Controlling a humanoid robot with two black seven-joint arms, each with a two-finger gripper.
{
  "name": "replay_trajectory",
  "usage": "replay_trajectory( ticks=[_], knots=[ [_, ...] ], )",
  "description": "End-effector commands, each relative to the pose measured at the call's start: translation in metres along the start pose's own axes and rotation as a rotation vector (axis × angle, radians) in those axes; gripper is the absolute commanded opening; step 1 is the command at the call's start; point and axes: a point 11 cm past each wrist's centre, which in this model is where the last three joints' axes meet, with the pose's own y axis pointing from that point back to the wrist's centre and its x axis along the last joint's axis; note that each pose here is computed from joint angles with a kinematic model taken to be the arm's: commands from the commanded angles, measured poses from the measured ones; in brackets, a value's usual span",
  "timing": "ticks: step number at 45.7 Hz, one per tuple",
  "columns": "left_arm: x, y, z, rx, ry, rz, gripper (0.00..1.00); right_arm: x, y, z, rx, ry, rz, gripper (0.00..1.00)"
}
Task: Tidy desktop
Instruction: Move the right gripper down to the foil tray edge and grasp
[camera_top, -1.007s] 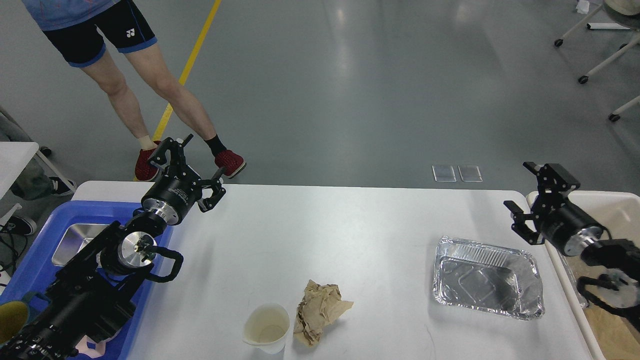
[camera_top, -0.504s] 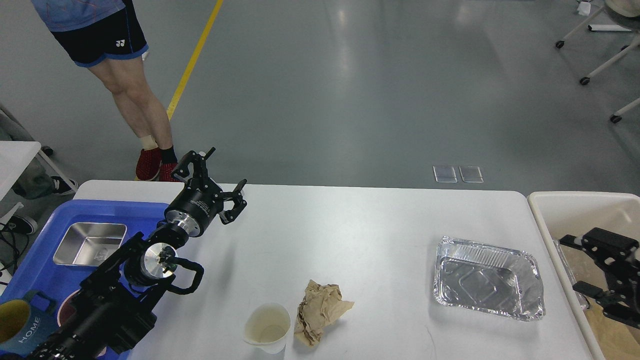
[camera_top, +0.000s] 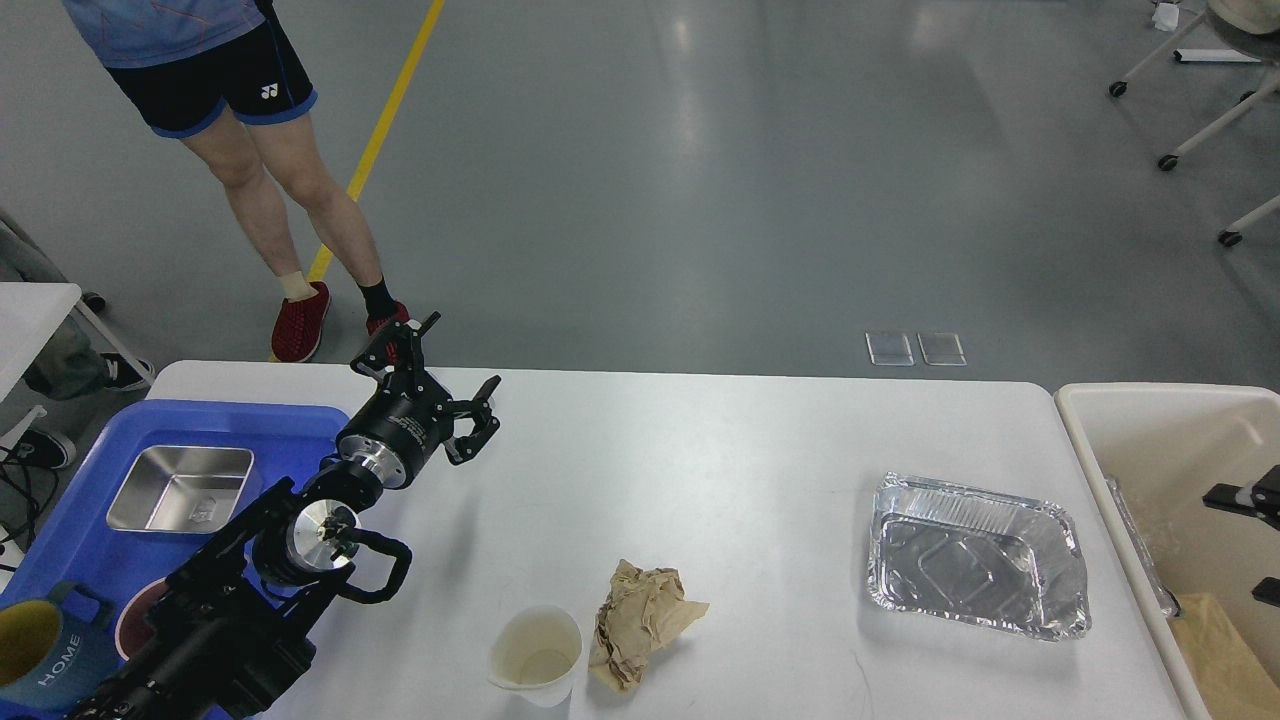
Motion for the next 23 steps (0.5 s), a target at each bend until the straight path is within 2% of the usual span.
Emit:
replay_trajectory(
  ticks=[1,9,23],
  knots=[
    [-0.008,-0.002,-0.001,0.001,0.005,-0.018,0.97,0.003,-0.037,0.048,-0.051,0.008,0.020,1.00],
    [-0.007,-0.001,-0.001,0.002,0.005,-0.014,0.97,0.000,-0.071,0.086,-0.085,-0.029,0.035,1.00],
    [-0.005,0.002,-0.009,0.016,0.007,-0.009,0.97,-0.018,-0.111,0.094,-0.077,0.022,0.000,1.00]
  ],
)
